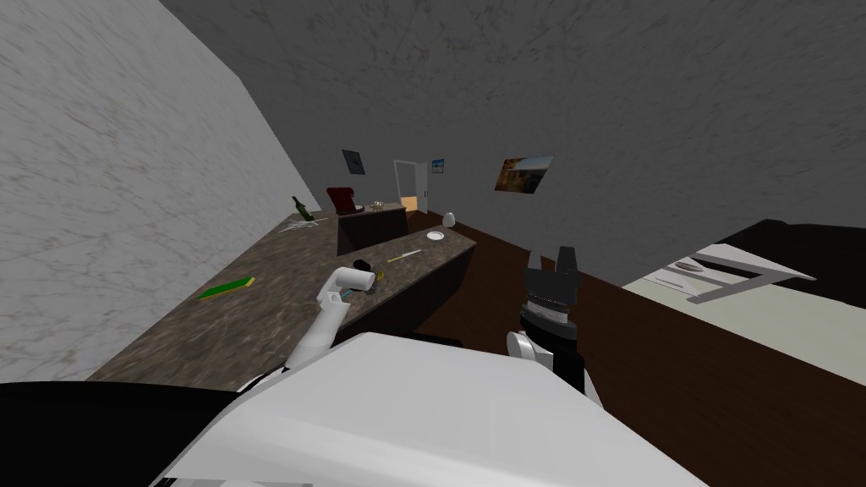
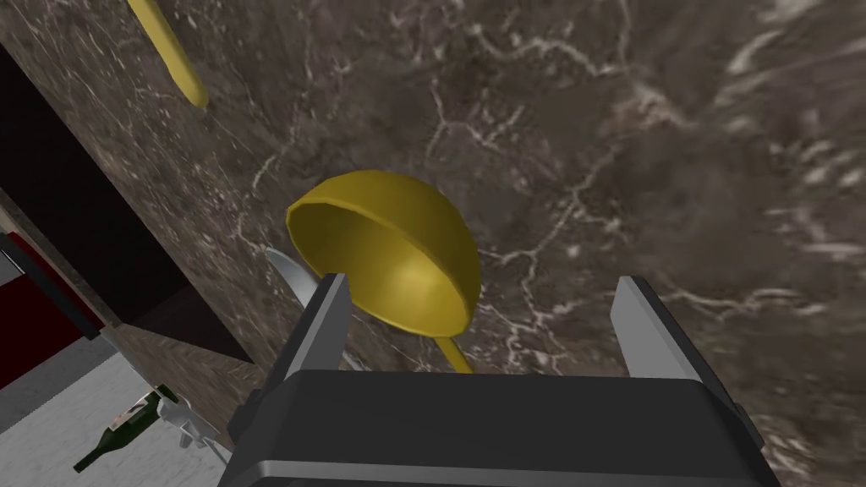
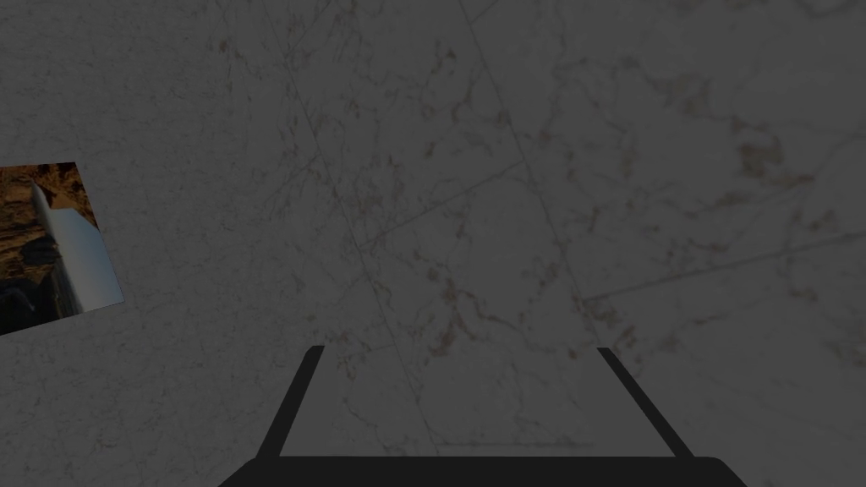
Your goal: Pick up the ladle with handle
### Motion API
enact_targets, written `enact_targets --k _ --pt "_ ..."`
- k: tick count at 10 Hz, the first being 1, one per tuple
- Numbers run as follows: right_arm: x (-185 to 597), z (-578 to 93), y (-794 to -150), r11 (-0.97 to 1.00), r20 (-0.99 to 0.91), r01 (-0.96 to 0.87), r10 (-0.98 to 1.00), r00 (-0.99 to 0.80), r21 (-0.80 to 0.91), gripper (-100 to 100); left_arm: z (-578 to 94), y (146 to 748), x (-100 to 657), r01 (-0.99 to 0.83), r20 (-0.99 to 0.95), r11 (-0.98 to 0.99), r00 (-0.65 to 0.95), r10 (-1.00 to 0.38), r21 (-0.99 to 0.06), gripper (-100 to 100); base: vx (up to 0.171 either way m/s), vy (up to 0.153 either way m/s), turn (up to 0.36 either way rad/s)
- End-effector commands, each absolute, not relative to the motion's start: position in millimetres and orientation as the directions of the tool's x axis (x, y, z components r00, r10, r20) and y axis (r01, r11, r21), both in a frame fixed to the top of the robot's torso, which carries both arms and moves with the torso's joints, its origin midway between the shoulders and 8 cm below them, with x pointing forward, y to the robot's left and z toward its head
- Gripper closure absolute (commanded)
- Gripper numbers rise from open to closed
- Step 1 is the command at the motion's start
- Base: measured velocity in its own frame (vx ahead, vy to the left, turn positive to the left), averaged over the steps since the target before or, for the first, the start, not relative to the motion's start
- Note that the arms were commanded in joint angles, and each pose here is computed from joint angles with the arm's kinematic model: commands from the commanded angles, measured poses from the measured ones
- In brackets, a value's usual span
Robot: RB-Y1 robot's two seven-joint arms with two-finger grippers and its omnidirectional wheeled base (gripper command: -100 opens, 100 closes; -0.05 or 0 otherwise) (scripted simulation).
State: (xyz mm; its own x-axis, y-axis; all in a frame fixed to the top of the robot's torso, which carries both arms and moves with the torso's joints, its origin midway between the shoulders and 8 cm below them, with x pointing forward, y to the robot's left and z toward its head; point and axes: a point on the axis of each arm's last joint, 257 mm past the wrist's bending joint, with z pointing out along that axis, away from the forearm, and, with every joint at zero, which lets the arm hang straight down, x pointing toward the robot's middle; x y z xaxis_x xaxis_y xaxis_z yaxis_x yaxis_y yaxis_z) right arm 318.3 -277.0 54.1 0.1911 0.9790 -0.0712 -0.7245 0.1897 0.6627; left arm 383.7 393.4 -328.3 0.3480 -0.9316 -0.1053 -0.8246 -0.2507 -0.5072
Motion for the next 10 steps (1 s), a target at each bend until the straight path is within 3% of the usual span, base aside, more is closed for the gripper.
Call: enact_targets --k 1,2,6,7,8,10 --pt "318 54 -277 0.19 -0.071 -0.725 0.979 0.191 0.663 0 -328 393 384 -0.825 -0.105 -0.251 0.348 -0.932 -0.507 -100 0.0 0.0 0.0" --pt "318 54 -277 0.19 -0.071 -0.725 0.979 0.191 0.663 0 -329 393 384 -0.824 -0.105 -0.25 0.347 -0.932 -0.509 100 0.0 0.0 0.0" --pt "318 54 -277 0.19 -0.071 -0.725 0.979 0.191 0.663 0 -326 394 386 -0.82 -0.104 -0.25 0.349 -0.931 -0.515 100 0.0 0.0 0.0" --pt "318 54 -277 0.19 -0.071 -0.725 0.979 0.191 0.663 0 -326 394 386 -0.82 -0.104 -0.25 0.349 -0.931 -0.514 0 0.0 0.0 0.0" --pt "318 54 -277 0.19 -0.071 -0.725 0.979 0.191 0.663 0 -321 392 380 -0.824 -0.105 -0.251 0.348 -0.932 -0.508 100 0.001 0.003 -0.01" --pt "318 54 -277 0.19 -0.071 -0.725 0.979 0.191 0.663 0 -313 390 376 -0.825 -0.105 -0.251 0.349 -0.931 -0.507 100 0.0 0.0 0.0"
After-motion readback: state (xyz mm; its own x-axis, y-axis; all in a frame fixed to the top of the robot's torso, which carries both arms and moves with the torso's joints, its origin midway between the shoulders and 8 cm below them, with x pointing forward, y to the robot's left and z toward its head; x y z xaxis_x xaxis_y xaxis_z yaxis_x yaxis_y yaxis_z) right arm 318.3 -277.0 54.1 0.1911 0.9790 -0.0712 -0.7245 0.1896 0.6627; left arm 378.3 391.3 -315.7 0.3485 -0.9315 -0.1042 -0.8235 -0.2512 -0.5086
